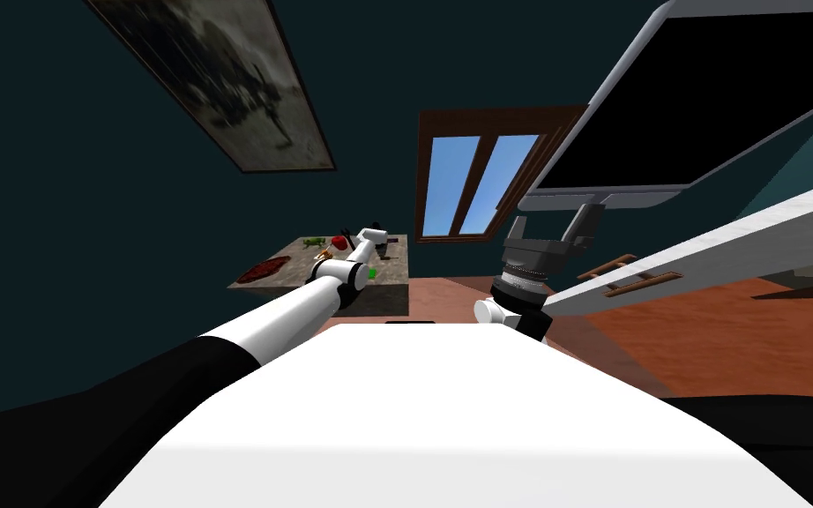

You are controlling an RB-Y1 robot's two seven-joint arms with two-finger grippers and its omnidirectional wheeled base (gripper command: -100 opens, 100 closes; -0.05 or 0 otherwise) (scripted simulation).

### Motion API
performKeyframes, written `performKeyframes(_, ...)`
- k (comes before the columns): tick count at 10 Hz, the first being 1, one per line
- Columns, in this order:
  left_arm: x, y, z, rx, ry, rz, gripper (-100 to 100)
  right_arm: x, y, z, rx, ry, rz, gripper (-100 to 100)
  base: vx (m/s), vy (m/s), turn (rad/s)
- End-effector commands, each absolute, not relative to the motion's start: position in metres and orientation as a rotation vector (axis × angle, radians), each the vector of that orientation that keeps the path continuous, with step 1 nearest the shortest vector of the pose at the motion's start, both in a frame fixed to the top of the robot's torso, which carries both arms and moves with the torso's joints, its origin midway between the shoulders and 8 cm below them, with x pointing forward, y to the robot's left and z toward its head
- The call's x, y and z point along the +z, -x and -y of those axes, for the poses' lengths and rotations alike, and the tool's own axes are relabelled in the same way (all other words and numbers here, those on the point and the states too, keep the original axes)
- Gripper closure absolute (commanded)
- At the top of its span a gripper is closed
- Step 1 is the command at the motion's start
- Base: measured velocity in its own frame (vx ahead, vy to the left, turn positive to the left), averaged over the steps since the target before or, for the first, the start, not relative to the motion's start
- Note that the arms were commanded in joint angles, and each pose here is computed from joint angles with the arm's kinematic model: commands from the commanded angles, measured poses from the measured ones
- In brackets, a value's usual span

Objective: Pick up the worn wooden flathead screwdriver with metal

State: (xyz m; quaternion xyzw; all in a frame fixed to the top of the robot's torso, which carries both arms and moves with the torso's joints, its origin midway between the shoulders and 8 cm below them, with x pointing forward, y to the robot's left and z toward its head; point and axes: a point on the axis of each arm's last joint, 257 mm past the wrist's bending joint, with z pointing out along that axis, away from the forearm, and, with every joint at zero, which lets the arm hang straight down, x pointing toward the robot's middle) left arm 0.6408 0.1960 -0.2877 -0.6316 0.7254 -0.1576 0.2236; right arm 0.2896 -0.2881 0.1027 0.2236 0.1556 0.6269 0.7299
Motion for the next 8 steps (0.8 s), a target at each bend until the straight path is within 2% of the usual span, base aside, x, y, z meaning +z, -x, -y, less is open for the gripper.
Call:
performKeyframes(1,-0.29,-0.635,-0.194,-0.407,1.767,-2.028,-100,0.103,-0.29,0.288,1.38,-0.492,-0.343,0,0.016,-0.01,-0.058)
performKeyframes(8,-0.315,-0.602,-0.194,-0.283,1.85,-2.115,-100,0.103,-0.29,0.288,1.38,-0.492,-0.343,0,0.019,-0.009,-0.037)
